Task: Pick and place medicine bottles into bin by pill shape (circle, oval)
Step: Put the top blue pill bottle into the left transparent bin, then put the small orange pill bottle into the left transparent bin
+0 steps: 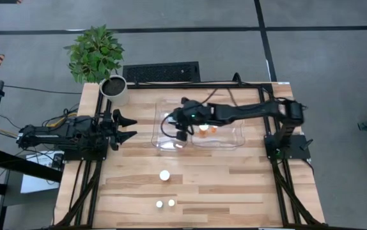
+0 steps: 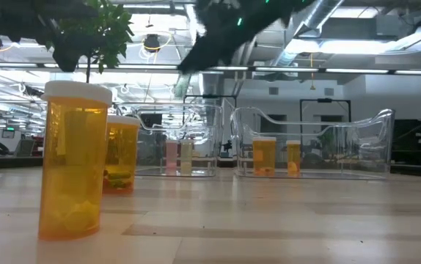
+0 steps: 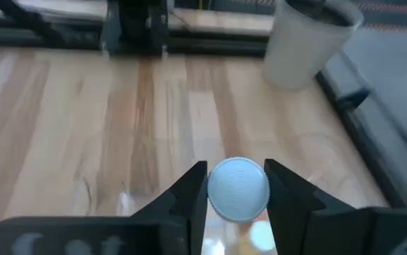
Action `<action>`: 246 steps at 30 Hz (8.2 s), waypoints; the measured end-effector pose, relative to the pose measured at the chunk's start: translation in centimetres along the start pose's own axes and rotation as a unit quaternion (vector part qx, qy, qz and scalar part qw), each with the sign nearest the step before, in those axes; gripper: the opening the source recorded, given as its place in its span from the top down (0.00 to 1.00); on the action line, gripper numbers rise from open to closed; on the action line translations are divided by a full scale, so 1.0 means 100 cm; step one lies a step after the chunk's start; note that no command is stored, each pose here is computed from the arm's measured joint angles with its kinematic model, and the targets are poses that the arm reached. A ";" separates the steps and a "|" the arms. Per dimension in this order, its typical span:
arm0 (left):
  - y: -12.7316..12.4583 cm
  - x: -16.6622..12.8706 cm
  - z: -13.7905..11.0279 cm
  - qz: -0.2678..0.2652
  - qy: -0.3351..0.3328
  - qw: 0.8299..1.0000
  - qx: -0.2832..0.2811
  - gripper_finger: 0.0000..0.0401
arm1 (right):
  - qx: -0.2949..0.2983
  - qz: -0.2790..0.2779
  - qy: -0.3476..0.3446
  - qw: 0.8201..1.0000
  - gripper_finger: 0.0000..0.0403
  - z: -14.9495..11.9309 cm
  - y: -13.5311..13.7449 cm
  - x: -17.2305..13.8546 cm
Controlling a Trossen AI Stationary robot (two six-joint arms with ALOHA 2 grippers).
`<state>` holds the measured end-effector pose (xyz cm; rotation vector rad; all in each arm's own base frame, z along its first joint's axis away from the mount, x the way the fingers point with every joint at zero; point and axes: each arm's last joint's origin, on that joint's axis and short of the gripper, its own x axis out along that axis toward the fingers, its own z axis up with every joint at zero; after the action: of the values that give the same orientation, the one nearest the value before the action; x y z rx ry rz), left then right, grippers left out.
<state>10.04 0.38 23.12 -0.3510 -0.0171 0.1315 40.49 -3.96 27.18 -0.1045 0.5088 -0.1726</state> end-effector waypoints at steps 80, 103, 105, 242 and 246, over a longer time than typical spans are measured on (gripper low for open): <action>0.001 0.000 -0.002 0.012 0.009 1.000 0.002 0.33 | 0.024 0.058 0.122 0.990 0.50 -0.058 -0.022 0.115; 0.001 0.000 -0.002 0.010 0.007 1.000 0.002 0.33 | 0.061 0.106 0.259 0.958 0.42 0.065 -0.013 -0.098; 0.001 0.000 -0.002 0.009 0.007 1.000 0.002 0.33 | 0.068 0.100 0.254 0.960 0.42 0.062 0.006 -0.126; 0.002 0.000 0.000 0.026 -0.004 1.000 -0.003 0.33 | -0.077 0.105 -0.048 0.990 0.68 -0.007 0.047 -0.005; 0.002 0.000 0.000 0.026 -0.004 1.000 -0.003 0.33 | -0.049 0.110 -0.017 0.993 0.68 -0.033 0.028 0.031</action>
<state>10.01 0.54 23.01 -0.3566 -0.0170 0.1854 41.93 -2.03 22.45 -0.1452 0.4913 0.0696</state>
